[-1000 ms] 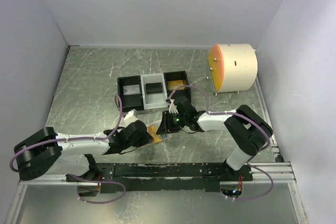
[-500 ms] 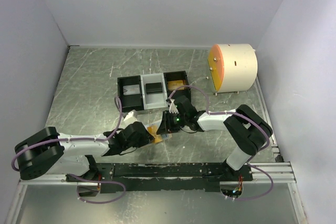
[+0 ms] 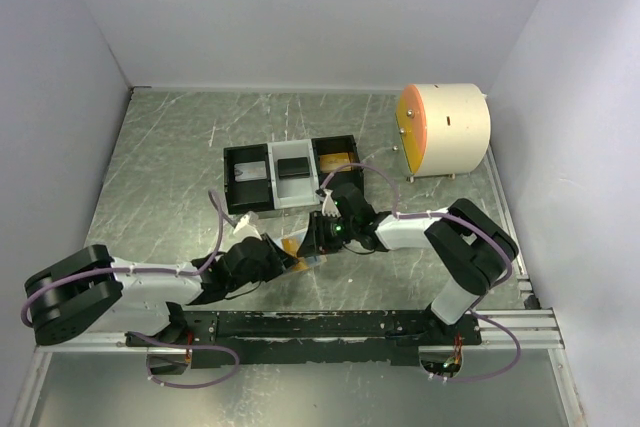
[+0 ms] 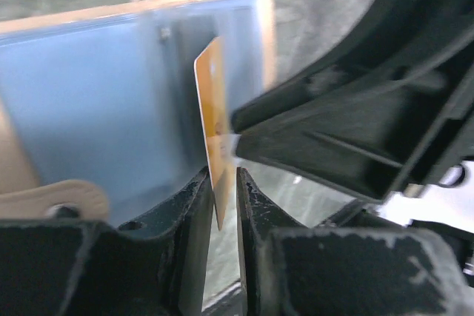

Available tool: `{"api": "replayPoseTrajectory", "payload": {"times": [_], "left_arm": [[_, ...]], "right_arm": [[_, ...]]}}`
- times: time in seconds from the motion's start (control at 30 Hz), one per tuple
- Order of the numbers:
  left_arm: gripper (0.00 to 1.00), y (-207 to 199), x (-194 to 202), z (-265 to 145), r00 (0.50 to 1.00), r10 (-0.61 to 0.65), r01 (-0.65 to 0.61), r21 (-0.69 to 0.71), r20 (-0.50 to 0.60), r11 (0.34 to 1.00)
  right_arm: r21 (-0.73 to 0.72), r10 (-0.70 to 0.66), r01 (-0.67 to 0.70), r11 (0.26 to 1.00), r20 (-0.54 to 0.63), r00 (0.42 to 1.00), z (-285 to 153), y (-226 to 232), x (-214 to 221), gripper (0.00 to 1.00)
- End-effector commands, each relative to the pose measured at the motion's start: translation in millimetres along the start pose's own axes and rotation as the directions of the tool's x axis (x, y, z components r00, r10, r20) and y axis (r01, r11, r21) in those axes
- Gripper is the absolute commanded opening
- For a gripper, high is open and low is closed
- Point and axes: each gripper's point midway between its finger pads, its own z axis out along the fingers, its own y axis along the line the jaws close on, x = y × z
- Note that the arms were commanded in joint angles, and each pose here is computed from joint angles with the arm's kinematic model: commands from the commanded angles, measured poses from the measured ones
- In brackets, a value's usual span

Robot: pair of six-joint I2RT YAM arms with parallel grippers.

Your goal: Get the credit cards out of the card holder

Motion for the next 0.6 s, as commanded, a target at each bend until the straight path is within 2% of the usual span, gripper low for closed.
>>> {"api": "replayPoseTrajectory", "payload": {"times": [0.0,0.1,0.23,0.43,0.57], "left_arm": [[0.28,-45.6,-8.1,-6.0,0.998,-0.053,0.049,0.182,0.019,0.982],[0.27,-52.2,-8.4,-7.6,0.999,-0.045,0.039,0.225,0.021,0.974],[0.26,-33.3,-5.7,-1.7,0.998,-0.059,0.057,0.114,0.013,0.992],[0.14,-10.3,-8.0,-3.8,0.997,-0.067,0.068,-0.025,0.027,0.997],[0.07,-8.7,-10.2,-8.0,0.998,-0.055,0.057,-0.041,0.032,0.998]], "right_arm": [[0.060,0.040,-0.036,0.998,-0.067,0.997,4.6,-20.1,25.2,0.32],[0.060,0.042,-0.038,0.997,-0.069,0.997,4.4,-20.5,26.0,0.32],[0.065,0.040,-0.036,0.997,-0.064,0.997,3.5,-20.9,25.6,0.32],[0.077,0.040,-0.035,0.996,-0.059,0.997,2.6,-23.2,25.0,0.32],[0.071,0.037,-0.033,0.997,-0.055,0.998,2.1,-20.6,22.1,0.32]]}}
